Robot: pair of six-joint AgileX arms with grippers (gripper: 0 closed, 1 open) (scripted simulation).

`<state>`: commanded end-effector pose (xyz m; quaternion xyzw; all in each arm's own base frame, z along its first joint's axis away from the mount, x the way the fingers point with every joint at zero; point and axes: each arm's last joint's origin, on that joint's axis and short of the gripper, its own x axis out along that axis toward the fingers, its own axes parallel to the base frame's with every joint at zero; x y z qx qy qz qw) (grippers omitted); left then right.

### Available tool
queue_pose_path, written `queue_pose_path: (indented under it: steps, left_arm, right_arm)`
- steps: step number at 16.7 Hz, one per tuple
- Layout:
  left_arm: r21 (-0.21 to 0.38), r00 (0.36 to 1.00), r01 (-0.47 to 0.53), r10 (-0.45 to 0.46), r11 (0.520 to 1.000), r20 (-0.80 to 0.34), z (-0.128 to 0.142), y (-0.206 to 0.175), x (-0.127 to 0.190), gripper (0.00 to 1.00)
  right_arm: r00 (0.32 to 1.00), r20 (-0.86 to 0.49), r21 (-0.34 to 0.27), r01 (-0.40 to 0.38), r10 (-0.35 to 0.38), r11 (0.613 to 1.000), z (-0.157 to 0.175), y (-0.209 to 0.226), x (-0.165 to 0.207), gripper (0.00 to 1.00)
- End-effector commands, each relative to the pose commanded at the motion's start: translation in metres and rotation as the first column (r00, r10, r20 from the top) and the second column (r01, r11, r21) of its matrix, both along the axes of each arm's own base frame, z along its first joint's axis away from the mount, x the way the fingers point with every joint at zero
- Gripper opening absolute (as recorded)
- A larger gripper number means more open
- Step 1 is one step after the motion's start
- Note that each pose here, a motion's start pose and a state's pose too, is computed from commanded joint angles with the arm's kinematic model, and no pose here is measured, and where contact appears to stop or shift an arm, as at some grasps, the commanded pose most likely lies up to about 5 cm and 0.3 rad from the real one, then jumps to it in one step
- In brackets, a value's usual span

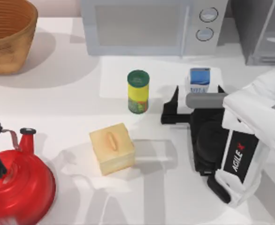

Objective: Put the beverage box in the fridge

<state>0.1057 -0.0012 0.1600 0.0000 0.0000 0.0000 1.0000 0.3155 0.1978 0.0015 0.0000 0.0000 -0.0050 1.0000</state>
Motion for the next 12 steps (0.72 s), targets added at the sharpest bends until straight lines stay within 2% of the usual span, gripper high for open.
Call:
queue_pose_path:
  steps: [3,9,12]
  left_arm:
    - [0.000,1.000,0.000,0.000,1.000,0.000,0.000,0.000,0.000,1.00]
    - [0.000,1.000,0.000,0.000,1.000,0.000,0.000,0.000,0.000,1.00]
    - [0.000,1.000,0.000,0.000,1.000,0.000,0.000,0.000,0.000,1.00]
  right_arm:
    - [1.000,-0.001,0.000,-0.002,0.002,1.000,0.000,0.000,0.003,1.00]
    - [1.000,-0.001,0.000,0.002,-0.002,1.000,0.000,-0.002,0.043,1.00]
    - [1.000,0.000,0.000,0.000,0.000,1.000,0.000,0.000,0.050,1.00]
